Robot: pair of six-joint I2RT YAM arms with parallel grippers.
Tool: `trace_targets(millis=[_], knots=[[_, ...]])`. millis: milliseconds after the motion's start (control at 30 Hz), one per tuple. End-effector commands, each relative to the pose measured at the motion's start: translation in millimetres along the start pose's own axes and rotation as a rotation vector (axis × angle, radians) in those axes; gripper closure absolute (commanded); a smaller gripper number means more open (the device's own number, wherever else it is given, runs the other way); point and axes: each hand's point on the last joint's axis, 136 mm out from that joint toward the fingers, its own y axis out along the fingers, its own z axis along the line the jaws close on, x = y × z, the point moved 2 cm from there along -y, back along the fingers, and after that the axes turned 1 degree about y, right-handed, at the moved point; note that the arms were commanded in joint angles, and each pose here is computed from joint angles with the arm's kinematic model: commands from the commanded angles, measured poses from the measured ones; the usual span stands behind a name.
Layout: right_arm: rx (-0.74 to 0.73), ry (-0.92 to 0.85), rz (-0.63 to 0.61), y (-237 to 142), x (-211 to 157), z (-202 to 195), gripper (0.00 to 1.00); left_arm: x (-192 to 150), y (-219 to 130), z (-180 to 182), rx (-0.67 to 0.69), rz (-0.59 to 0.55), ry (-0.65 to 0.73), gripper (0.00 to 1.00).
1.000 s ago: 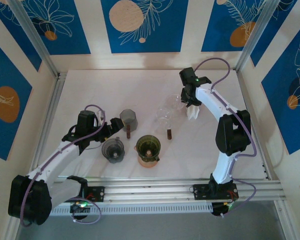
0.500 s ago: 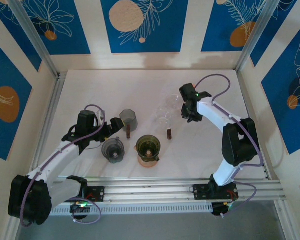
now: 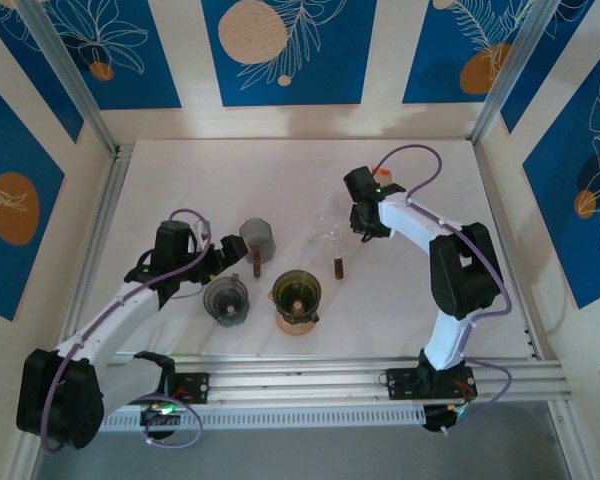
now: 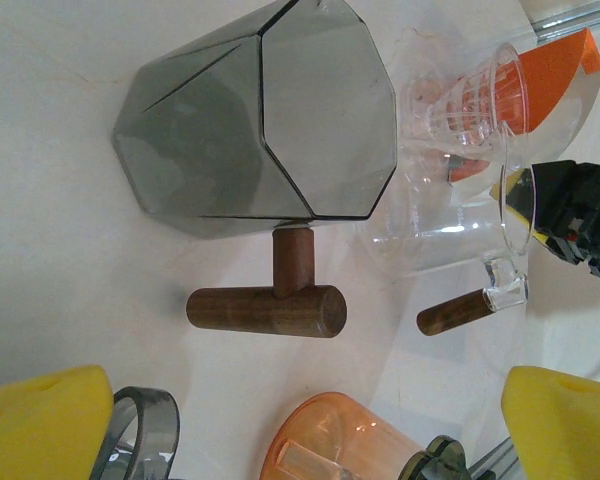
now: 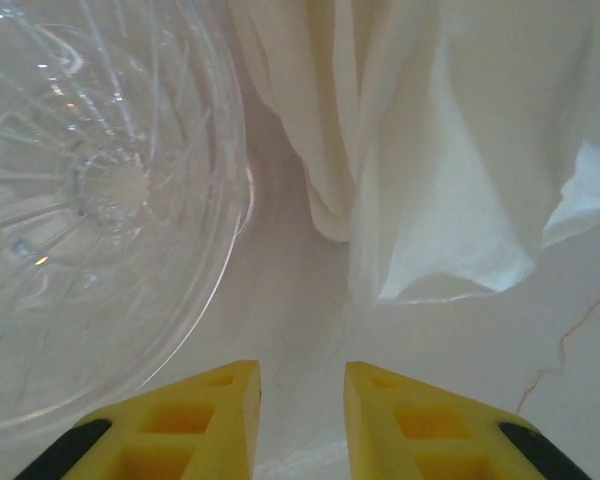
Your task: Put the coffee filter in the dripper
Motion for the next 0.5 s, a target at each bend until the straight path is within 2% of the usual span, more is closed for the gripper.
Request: trace_targets(millis=[0, 467], knots=[[-0.073, -0.025, -0.013, 0.3, 3.6, -8.7, 0.72, -0.9, -0.7, -8.2, -0.028, 0.008, 0.017, 0.0], [-0.182, -0.131, -0.054, 11.8, 10.8, -4.7, 0.73, -1.2, -0.9, -7.9, -0.026, 0.008, 0.012, 0.0]])
